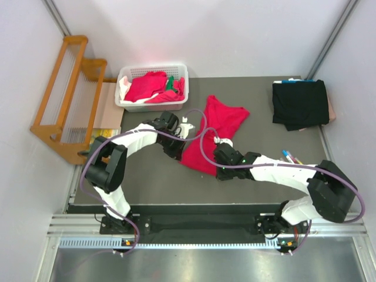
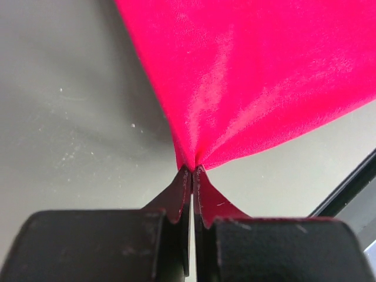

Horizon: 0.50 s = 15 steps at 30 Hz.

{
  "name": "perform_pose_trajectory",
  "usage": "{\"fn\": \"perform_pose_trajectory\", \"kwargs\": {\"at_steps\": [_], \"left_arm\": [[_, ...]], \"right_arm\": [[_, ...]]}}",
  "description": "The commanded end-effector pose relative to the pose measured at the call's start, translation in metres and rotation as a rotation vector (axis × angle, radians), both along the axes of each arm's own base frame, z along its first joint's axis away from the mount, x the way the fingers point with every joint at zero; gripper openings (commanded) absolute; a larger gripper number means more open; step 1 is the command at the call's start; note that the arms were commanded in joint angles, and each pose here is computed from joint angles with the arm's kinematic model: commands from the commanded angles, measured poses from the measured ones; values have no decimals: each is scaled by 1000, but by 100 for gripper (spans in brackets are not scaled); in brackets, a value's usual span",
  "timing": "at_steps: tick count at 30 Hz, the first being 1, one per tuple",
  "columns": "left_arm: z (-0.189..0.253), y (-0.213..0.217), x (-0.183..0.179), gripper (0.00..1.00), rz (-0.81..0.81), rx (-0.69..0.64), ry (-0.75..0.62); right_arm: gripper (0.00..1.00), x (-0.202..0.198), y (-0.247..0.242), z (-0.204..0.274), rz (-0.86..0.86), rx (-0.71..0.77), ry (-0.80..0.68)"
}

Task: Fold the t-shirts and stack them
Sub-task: Fold the tshirt

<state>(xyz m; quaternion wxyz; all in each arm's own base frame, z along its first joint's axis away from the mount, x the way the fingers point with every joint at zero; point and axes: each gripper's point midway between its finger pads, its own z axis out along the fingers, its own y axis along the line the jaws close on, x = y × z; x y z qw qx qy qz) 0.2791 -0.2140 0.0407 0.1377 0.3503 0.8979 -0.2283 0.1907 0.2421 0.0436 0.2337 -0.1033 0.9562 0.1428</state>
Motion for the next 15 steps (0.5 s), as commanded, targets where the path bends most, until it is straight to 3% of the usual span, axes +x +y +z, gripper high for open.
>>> {"fn": "perform_pose_trajectory", "kwargs": {"at_steps": [1, 10, 15], "left_arm": [[22, 10, 5, 0, -17, 33, -83], [41, 17, -12, 0, -72, 29, -69], [44, 22, -39, 0, -136, 30, 31]], "right_arm": [[0, -17, -18, 0, -21, -11, 33], [0, -33, -24, 8, -21, 17, 36], [0, -37, -22, 15, -24, 42, 35]]}}
